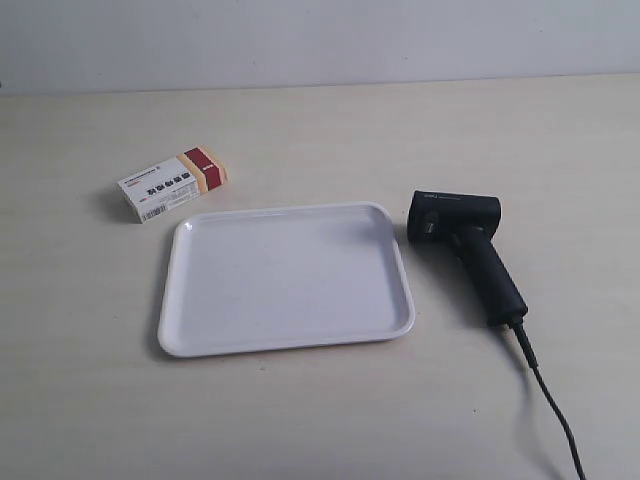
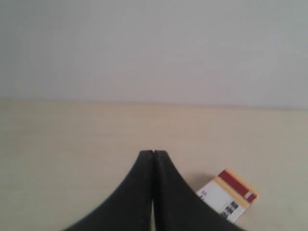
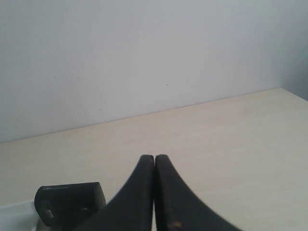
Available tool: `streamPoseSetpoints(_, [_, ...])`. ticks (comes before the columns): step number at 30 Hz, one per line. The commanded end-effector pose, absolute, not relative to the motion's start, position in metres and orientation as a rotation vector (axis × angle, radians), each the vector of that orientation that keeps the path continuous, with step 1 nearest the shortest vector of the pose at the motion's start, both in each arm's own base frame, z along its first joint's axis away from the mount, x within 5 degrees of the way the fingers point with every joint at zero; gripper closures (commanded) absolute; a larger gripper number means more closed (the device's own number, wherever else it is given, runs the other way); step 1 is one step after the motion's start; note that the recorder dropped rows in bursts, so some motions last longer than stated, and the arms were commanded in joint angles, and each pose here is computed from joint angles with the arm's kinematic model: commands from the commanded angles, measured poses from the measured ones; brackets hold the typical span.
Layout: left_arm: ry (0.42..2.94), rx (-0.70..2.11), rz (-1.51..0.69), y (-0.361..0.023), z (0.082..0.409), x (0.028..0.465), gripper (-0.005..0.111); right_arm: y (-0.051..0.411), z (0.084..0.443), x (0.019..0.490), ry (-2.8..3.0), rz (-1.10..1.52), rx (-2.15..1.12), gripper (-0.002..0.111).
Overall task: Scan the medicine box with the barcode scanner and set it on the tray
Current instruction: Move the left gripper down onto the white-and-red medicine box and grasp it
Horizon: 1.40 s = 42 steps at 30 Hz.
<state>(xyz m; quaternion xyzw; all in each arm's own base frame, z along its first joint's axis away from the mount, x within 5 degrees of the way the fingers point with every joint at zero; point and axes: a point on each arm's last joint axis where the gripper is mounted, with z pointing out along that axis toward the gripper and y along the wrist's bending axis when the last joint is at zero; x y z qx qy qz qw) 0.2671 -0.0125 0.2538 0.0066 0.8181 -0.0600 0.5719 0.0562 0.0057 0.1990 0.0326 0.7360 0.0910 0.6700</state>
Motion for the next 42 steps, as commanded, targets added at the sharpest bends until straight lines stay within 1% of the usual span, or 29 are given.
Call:
streamPoseSetpoints(1, [2.258,0.055,0.015,-0.018,0.223,0.32,0.107,0.005,0.199,0.056,1.647,0.2,0.078,0.107])
streamPoseSetpoints(2, [2.392,0.11,0.128,-0.026,0.215,0.333,0.107,0.005,0.199,0.056,1.647,0.2,0.078,0.107])
streamPoseSetpoints(5, [2.494,0.295,0.198,-0.046,0.205,0.349,0.107,0.005,0.199,0.056,1.647,0.2,0.078,0.107])
streamPoseSetpoints(9, [2.569,0.546,0.083,-0.073,0.204,0.368,0.107,0.005,0.199,0.056,1.647,0.2,0.078,0.107])
streamPoseSetpoints(12, [2.629,0.729,-0.099,-0.089,0.208,0.381,0.107,0.005,0.199,0.056,1.647,0.2,0.078,0.107])
streamPoseSetpoints(15, [2.597,0.843,-0.193,-0.1,0.208,0.395,0.107,0.005,0.199,0.056,1.647,0.2,0.078,0.107])
streamPoseSetpoints(18, [2.532,0.915,-0.209,-0.109,0.202,0.406,0.106,0.005,0.199,0.056,1.647,0.202,0.08,0.107])
streamPoseSetpoints(19, [2.518,0.93,-0.198,-0.11,0.197,0.408,0.103,0.005,0.199,0.056,1.647,0.202,0.08,0.107])
streamPoseSetpoints(21, [2.502,0.923,-0.185,-0.112,0.191,0.412,0.091,0.005,0.199,0.056,1.647,0.202,0.08,0.107])
streamPoseSetpoints(22, [2.499,0.917,-0.18,-0.112,0.187,0.414,0.08,0.005,0.199,0.056,1.647,0.202,0.08,0.107])
streamPoseSetpoints(23, [2.499,0.92,-0.175,-0.112,0.184,0.415,0.066,0.005,0.199,0.056,1.647,0.202,0.08,0.107])
streamPoseSetpoints(27, [2.501,0.993,-0.168,-0.113,0.168,0.418,0.007,0.005,0.199,0.056,1.647,0.202,0.08,0.107])
streamPoseSetpoints(28, [2.502,1.006,-0.176,-0.113,0.164,0.418,0.002,0.005,0.199,0.056,1.647,0.202,0.08,0.107])
streamPoseSetpoints(33, [2.413,1.153,-0.231,-0.12,0.149,0.421,0.002,0.005,0.199,0.056,1.638,0.201,0.08,0.107])
streamPoseSetpoints(36, [2.348,1.223,-0.194,-0.124,0.136,0.425,0.002,0.005,0.199,0.056,1.638,0.201,0.08,0.107])
streamPoseSetpoints(42, [2.313,1.176,-0.122,-0.123,0.124,0.438,0.002,0.005,0.199,0.056,1.638,0.201,0.08,0.107])
